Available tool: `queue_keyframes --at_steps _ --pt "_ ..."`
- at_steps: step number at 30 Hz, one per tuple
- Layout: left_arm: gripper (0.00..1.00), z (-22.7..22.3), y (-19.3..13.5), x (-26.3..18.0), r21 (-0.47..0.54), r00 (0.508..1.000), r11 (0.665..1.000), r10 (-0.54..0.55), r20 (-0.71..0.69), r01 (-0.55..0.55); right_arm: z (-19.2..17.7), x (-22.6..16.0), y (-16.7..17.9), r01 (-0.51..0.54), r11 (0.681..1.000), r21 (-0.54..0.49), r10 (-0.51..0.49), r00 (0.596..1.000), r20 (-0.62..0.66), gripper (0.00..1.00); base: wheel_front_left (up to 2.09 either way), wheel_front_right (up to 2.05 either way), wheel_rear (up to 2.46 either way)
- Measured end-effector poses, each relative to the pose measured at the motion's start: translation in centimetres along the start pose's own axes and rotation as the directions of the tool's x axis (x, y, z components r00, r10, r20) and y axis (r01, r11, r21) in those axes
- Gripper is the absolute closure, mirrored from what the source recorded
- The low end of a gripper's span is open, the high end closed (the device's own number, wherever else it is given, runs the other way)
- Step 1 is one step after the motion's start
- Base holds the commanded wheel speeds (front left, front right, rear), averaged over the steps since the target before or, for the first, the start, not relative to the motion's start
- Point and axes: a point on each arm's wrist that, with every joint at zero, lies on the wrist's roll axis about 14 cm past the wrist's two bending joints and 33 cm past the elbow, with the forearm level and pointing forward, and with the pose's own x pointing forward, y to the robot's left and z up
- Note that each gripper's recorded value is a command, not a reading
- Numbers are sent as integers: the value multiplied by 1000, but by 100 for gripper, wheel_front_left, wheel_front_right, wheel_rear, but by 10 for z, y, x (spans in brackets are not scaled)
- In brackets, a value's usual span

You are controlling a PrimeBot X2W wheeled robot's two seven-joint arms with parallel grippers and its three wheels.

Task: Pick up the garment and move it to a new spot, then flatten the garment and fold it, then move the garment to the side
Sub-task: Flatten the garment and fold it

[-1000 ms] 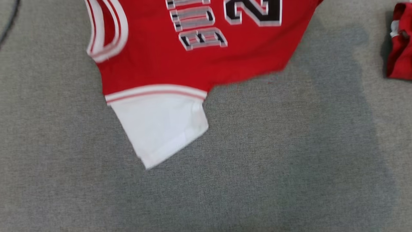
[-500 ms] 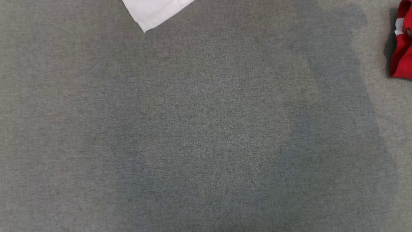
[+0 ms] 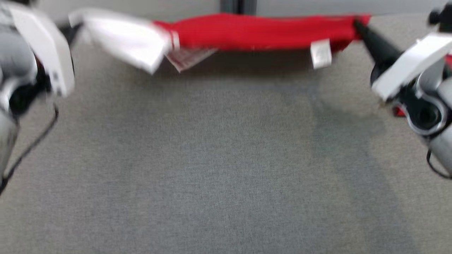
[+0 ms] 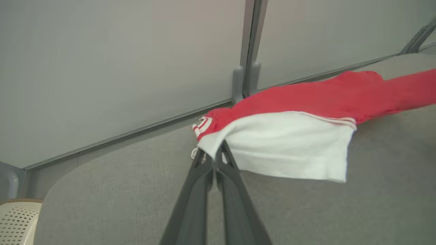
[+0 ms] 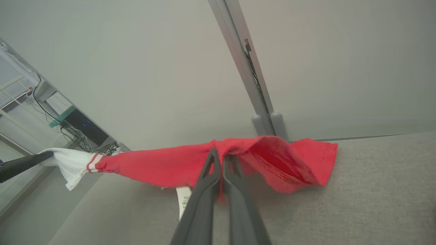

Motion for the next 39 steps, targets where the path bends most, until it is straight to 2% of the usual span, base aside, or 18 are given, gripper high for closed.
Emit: queue_keyframes --at_steps 4,12,20,21,23,29,34,39 --pt "100 -62 -9 -54 2 971 998 -56 -233 58 -39 -39 7 5 1000 -11 -7 988 -155 100 0 0 0" --pt "100 -133 -44 -156 -70 856 985 -169 -488 155 -101 -118 12 17 998 -58 -40 908 -417 100 0 0 0" --pt "100 -173 -84 -214 -147 742 967 -255 -621 209 -157 -189 4 40 999 -34 -53 770 -635 100 0 0 0" --pt "100 -183 -93 -226 -177 708 960 -280 -648 217 -167 -206 1 48 998 -33 -58 735 -676 100 0 0 0" --pt "100 -193 -99 -239 -202 671 955 -297 -679 218 -175 -222 0 54 998 -24 -55 703 -709 100 0 0 0" --pt "100 -198 -104 -259 -242 638 948 -318 -702 206 -185 -259 -5 72 997 -11 -55 635 -771 100 0 0 0" --pt "100 -196 -108 -259 -257 628 942 -336 -702 216 -179 -260 -8 79 997 -8 -57 639 -767 100 0 0 0" --pt "100 -181 -107 -235 -239 644 942 -334 -688 234 -166 -237 -10 73 997 0 -49 672 -739 100 0 0 0"
